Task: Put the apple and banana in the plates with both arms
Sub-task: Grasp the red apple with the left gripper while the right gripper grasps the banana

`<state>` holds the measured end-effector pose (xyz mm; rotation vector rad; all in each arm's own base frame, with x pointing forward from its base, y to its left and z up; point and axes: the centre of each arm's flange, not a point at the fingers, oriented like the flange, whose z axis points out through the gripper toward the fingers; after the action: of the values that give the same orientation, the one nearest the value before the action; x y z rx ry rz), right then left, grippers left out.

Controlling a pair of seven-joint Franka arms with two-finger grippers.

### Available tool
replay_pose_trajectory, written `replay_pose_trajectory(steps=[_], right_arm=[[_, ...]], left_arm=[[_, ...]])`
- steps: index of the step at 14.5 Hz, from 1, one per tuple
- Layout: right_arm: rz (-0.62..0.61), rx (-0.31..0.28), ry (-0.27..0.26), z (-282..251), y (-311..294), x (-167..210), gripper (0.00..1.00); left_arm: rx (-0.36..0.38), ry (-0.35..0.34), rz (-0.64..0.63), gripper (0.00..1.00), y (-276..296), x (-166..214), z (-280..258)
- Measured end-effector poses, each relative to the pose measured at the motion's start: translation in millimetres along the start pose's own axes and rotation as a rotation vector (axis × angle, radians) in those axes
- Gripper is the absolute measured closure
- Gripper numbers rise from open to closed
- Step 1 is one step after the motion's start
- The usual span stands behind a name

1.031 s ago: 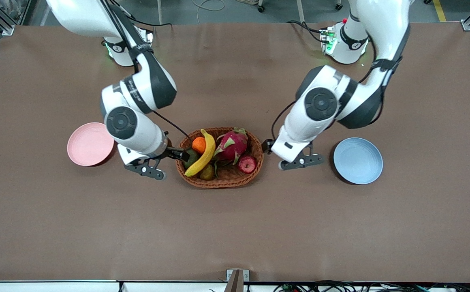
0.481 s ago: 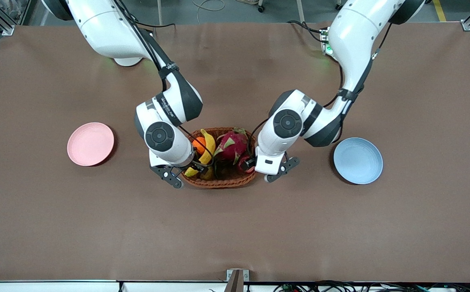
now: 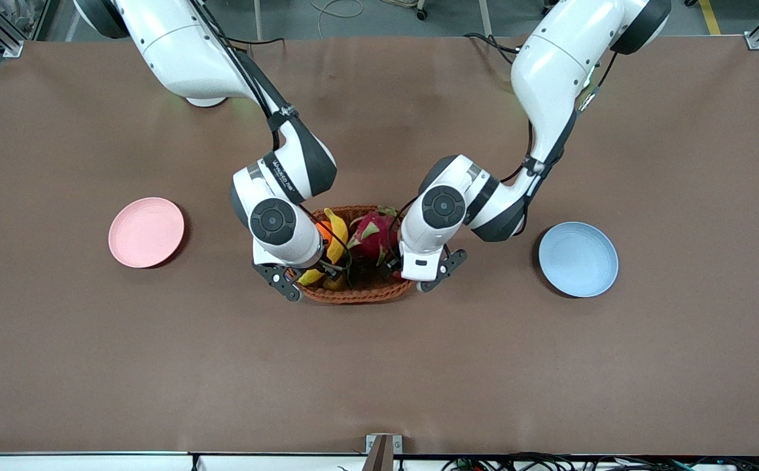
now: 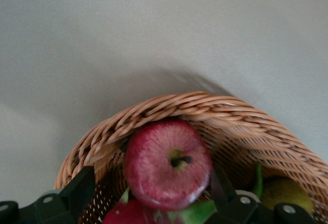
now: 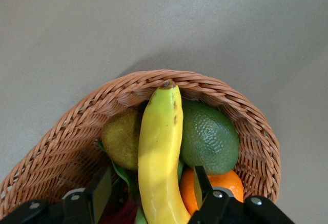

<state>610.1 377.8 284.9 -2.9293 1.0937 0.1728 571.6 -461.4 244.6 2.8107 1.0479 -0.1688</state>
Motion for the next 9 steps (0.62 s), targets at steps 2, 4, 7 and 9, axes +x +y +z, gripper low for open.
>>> replay_pose_trajectory(steps=[2,4,7,9], right_arm=[[0.001,-0.002,-0.002,1.6,0.1,0.0,0.26],[0.002,-0.006,-0.005,5.1,0.2,0.2,0.26],[0.004,-0.015,-0.010,12.5,0.5,0.7,0.27],[0.006,-0.021,-0.014,17.6,0.7,1.1,0.27]], left_arm=[[-0.011,-0.001,-0.011,0.00,0.7,0.9,7.4],[-0.019,-0.005,-0.015,0.00,1.5,-0.1,12.4],[-0.027,-0.010,-0.021,0.00,3.0,-4.9,16.6],[-0.044,-0.008,-0.037,0.02,4.5,-5.4,19.6]])
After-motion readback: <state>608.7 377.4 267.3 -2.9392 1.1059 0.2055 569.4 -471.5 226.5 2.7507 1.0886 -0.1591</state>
